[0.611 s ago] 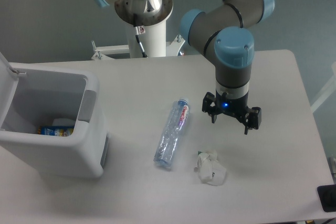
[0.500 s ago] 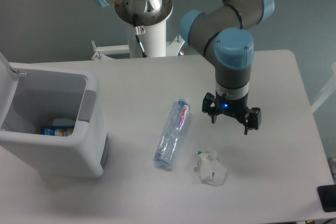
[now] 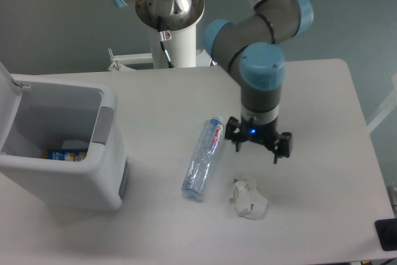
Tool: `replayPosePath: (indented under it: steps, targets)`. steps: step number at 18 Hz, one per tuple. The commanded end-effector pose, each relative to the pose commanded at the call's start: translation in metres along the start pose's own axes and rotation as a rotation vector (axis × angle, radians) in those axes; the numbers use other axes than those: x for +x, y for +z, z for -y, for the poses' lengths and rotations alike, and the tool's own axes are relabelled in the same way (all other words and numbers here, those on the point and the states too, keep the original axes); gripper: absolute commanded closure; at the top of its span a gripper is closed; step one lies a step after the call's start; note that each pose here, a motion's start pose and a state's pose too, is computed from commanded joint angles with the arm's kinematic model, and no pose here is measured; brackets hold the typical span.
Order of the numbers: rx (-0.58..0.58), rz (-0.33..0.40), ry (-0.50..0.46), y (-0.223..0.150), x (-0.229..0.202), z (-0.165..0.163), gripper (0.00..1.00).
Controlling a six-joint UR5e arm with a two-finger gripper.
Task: Place the trash in the trash can
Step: 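Move the gripper over the clear plastic bottle and lower it, then close the gripper on the bottle's cap end and lift it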
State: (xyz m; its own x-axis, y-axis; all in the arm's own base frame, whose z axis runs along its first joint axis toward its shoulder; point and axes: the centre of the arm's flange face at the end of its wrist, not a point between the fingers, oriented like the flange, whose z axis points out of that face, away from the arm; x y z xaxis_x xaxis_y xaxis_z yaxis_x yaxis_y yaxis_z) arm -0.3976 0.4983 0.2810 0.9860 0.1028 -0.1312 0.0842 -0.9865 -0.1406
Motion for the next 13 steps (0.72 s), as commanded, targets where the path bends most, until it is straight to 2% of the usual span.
replayPosePath:
  steps: [5,7,10,13]
  targets:
    - [-0.025,-0.037,0.023,0.023,0.047,0.026,0.0]
    - [-0.046,-0.064,0.034,0.044,0.067,0.036,0.0]
    - [-0.053,-0.071,0.004,0.057,0.077,0.052,0.0]
    - [-0.075,-0.085,0.008,0.074,0.083,0.054,0.0]
